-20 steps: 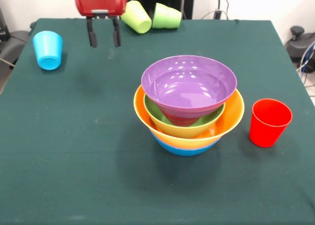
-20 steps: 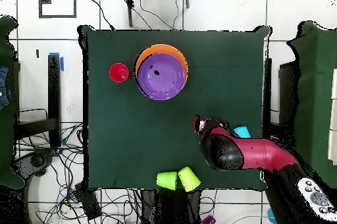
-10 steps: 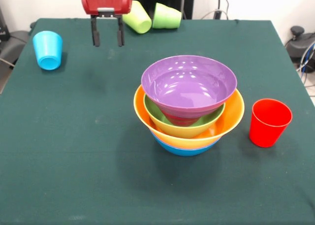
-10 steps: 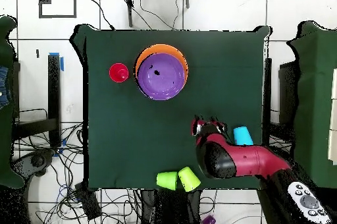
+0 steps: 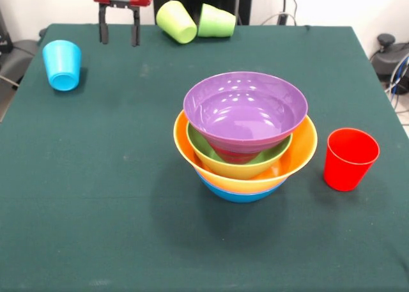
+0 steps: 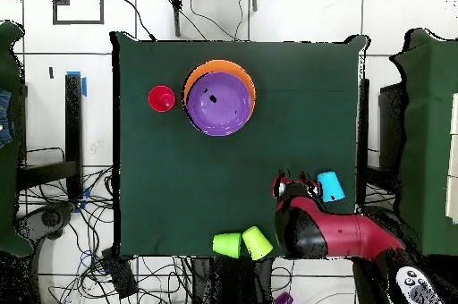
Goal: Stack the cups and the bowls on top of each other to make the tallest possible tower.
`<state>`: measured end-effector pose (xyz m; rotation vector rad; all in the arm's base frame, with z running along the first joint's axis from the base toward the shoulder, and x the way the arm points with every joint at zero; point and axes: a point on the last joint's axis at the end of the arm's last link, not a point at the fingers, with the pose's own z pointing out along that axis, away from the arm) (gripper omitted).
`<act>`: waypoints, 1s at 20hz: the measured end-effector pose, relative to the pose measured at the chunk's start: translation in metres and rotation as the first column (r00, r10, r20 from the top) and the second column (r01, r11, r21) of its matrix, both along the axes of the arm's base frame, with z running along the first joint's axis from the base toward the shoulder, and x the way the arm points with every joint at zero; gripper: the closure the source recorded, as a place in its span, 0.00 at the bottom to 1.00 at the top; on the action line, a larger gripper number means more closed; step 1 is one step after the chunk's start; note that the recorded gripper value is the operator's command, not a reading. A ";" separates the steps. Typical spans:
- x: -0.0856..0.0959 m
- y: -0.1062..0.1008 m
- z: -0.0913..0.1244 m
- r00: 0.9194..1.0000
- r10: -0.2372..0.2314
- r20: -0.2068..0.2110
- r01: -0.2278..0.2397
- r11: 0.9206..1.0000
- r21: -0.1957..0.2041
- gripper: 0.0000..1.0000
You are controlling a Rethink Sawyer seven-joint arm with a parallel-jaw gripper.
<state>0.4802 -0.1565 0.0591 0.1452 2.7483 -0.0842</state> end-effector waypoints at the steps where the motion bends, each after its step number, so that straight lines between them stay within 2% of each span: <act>1: -0.001 0.000 0.002 1.000 0.001 -0.002 -0.001 1.000 -0.006 0.00; 7: -0.006 0.004 0.022 1.000 0.011 0.011 -0.011 0.999 -0.035 0.00; 11: -0.011 -0.003 0.040 1.000 -0.006 0.021 0.007 0.997 -0.071 0.00; 17: -0.018 -0.013 0.049 0.999 -0.025 0.022 0.028 0.994 -0.105 0.00; 20: -0.019 -0.015 0.053 0.999 -0.035 0.022 0.037 0.993 -0.110 0.00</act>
